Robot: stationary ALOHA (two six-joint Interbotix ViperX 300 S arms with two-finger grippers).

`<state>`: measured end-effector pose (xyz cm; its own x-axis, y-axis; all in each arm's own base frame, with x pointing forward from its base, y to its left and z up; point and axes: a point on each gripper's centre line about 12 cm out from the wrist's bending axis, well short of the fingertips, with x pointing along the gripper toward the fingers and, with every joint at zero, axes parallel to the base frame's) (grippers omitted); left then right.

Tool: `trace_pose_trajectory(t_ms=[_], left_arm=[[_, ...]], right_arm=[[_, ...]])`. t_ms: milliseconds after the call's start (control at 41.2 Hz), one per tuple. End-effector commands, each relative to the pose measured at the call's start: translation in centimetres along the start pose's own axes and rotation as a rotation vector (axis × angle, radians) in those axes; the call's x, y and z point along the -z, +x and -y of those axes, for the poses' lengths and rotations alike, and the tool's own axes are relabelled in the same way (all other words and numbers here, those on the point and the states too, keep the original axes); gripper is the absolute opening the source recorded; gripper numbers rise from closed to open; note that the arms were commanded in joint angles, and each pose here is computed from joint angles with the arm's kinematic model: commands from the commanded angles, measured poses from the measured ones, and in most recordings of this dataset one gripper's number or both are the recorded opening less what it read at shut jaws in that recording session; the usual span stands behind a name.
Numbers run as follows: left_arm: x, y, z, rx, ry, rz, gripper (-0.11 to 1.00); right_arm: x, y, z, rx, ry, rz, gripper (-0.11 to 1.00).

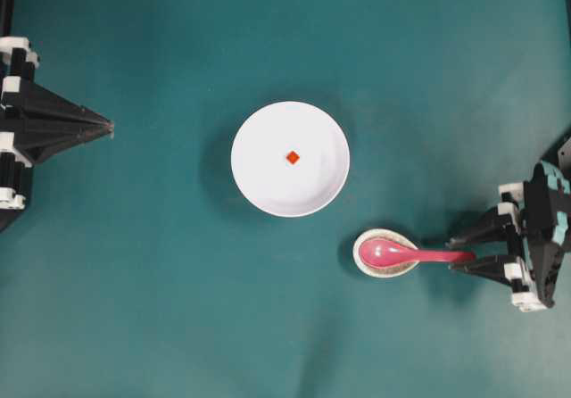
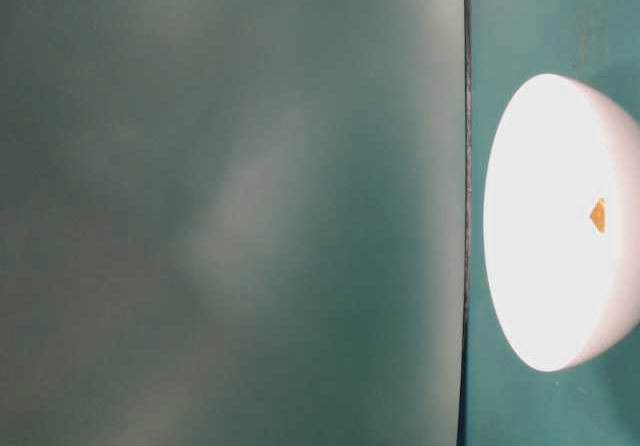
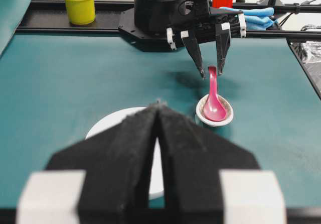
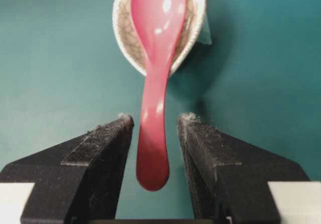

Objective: Grip the spoon and scoop the red block from the bowl with right arm.
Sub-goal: 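Close the right gripper on the pink spoon handle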

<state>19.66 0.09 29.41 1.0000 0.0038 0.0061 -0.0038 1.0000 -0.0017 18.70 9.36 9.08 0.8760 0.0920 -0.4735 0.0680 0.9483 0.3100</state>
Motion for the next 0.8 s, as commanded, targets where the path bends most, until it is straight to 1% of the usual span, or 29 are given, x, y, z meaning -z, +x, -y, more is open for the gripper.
trace_pose_trajectory(t_ms=[0, 97, 218, 558, 776], left_arm=[[-1.0, 0.25, -0.02, -0.001, 0.002, 0.025, 0.0], [-0.95, 0.28, -0.02, -0.001, 0.002, 0.021, 0.0], [-0.93, 0.28, -0.02, -0.001, 0.003, 0.02, 0.0], [-0.87, 0.27, -0.02, -0.001, 0.003, 0.018, 0.0], [-0.93, 0.28, -0.15, -0.007, 0.003, 0.02, 0.0]], right_arm=[[-0.16, 0.26, -0.55, -0.009, -0.023, 0.008, 0.48], [-0.03, 0.31, -0.47, -0.004, -0.056, 0.004, 0.48], [0.18, 0.18, -0.15, 0.004, -0.074, -0.005, 0.48], [0.41, -0.08, 0.36, 0.014, -0.09, -0.009, 0.48], [0.25, 0.02, 0.17, 0.01, -0.098, -0.001, 0.48]])
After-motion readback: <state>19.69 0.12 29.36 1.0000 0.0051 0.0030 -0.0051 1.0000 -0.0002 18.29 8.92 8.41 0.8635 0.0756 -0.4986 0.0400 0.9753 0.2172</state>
